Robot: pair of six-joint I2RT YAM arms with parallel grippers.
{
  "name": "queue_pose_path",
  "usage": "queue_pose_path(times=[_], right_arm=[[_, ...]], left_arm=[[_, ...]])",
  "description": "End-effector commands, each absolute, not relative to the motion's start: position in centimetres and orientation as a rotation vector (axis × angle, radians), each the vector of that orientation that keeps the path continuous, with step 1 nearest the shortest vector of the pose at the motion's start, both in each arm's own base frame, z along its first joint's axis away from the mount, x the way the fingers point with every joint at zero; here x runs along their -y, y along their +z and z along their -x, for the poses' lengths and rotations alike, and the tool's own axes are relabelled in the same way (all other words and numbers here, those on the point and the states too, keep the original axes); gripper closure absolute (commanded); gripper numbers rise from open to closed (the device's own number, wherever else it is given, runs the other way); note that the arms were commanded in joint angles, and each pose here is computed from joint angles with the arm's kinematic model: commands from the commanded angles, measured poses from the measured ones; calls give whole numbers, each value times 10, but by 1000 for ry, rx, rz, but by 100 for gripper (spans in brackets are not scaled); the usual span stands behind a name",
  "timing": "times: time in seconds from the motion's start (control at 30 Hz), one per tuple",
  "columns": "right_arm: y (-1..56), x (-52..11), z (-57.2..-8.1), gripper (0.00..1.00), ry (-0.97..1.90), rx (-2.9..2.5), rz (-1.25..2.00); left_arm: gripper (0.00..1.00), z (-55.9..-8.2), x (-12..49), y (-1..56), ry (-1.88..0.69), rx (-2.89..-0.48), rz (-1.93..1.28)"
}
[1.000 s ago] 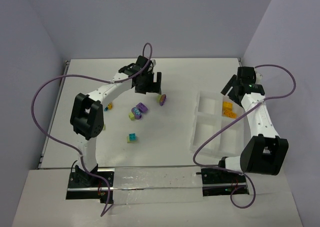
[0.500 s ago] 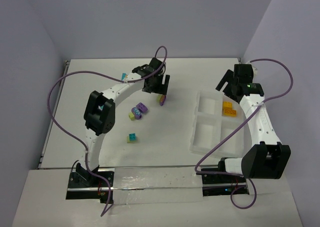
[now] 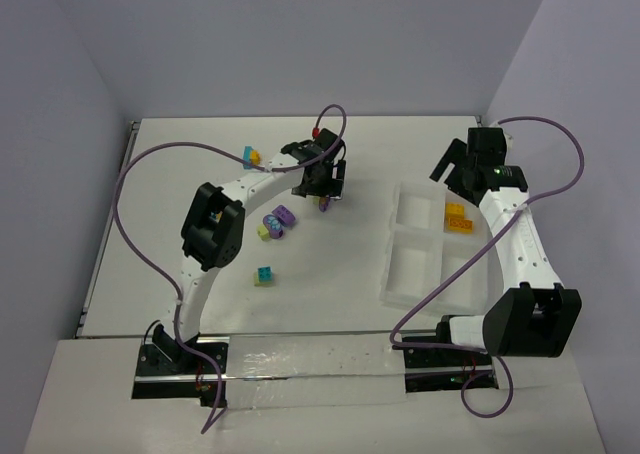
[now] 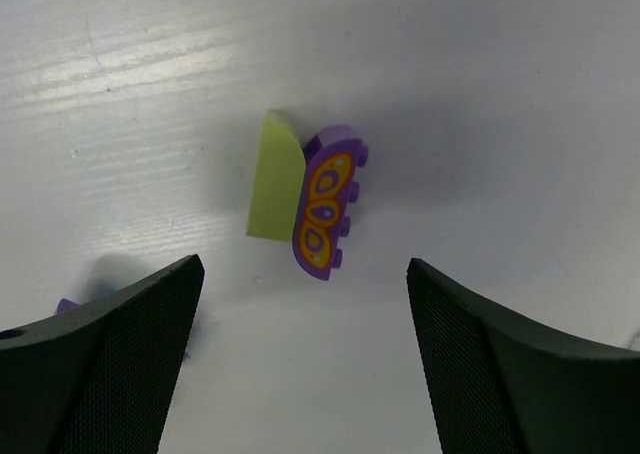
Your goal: Sort the legos into containers by color
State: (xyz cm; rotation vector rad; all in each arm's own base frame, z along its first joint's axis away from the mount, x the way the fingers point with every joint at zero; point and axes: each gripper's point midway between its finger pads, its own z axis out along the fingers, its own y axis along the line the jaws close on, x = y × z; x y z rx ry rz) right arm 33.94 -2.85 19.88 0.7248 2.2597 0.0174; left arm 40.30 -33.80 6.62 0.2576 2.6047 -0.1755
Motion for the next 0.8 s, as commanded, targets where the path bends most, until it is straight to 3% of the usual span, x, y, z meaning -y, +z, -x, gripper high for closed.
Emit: queue_pose_path(times=[0.0, 0.2, 0.3, 0.77], right_arm=[[219, 25, -349, 6, 36, -2223, -691], [215, 23, -348, 6, 44, -2233, -692], [216, 21, -349, 6, 54, -2232, -692], [239, 7, -352, 5, 151, -2204, -651]], left_arm=[[3, -421, 344, 75, -167, -2555, -210], [1, -433, 350, 61, -132, -2557, -273], [5, -438, 350, 55, -110, -2546, -279], [58, -440, 345, 69, -96, -2504, -327]])
